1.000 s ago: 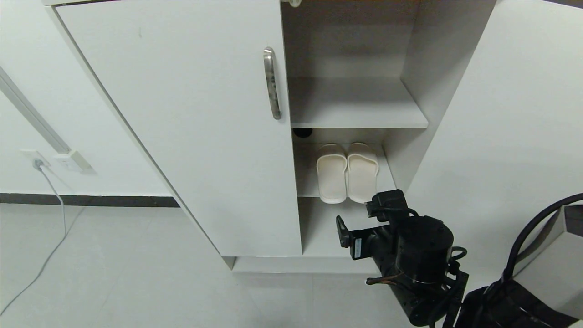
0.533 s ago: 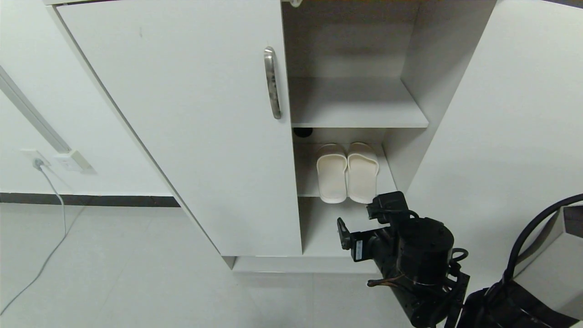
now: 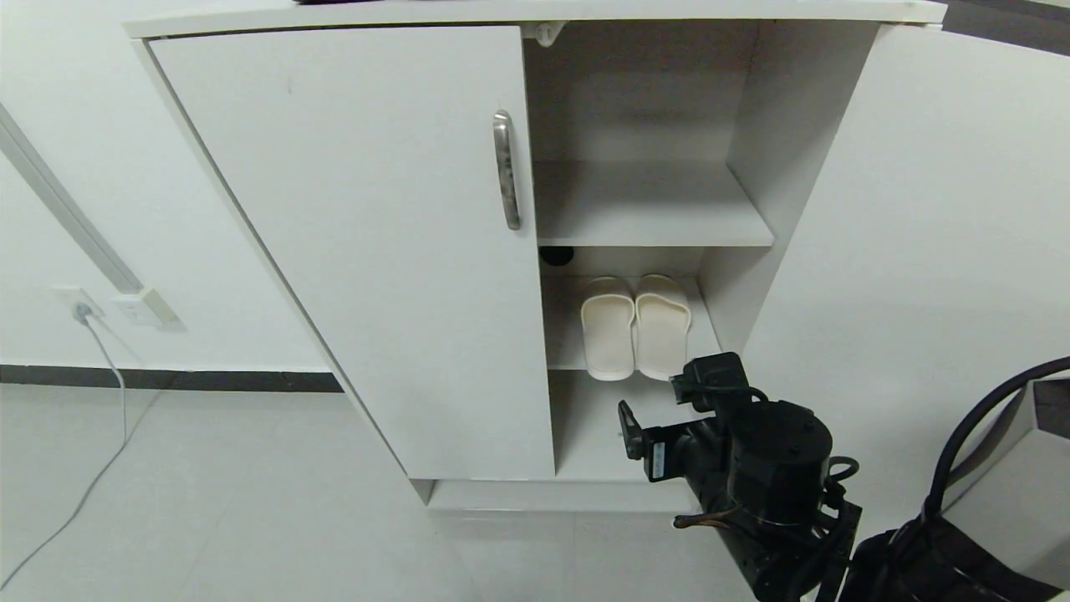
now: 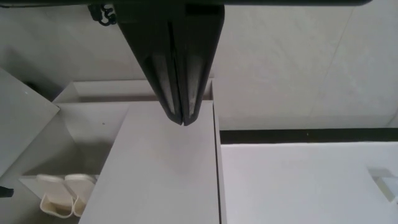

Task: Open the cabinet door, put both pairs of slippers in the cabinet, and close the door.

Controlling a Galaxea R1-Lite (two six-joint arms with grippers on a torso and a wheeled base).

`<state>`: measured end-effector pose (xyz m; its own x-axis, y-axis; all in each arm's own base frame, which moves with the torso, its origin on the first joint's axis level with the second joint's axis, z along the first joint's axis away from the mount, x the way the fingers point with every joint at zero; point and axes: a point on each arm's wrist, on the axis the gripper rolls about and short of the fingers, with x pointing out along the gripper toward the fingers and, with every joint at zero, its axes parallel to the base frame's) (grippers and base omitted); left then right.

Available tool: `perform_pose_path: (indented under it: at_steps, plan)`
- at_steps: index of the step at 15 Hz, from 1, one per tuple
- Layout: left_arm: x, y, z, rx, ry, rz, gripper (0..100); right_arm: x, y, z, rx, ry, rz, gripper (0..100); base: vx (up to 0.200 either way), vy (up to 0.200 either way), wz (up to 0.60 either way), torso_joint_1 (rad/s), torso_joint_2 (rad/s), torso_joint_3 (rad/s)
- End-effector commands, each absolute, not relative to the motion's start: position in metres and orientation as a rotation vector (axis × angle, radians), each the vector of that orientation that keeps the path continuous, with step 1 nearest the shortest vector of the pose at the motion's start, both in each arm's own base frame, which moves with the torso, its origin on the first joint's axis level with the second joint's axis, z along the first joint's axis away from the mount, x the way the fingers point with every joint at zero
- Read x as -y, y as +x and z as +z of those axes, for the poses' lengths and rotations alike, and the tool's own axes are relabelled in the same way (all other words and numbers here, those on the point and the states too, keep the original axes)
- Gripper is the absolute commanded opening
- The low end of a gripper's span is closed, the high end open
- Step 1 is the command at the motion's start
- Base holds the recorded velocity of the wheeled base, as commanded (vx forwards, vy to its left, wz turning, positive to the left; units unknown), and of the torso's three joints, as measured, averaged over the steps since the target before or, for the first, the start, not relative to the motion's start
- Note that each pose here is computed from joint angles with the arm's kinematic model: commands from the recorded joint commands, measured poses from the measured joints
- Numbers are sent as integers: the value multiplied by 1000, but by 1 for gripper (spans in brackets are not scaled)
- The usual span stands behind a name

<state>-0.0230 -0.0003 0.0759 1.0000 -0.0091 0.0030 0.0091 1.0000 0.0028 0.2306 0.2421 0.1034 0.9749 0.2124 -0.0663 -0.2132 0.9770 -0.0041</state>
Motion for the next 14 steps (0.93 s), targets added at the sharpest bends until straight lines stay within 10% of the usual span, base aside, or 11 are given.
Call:
perform_pose_path:
  at_steps: [1, 14]
  plan:
    - [0, -23, 76, 2, 3, -9, 0, -242, 230, 100, -75, -22, 215, 100, 0, 0, 0, 2, -2, 188]
    - [0, -23, 76, 2, 2, -9, 0, -241, 231, 97, -77, -25, 210, 100, 0, 0, 0, 0, 2, 86]
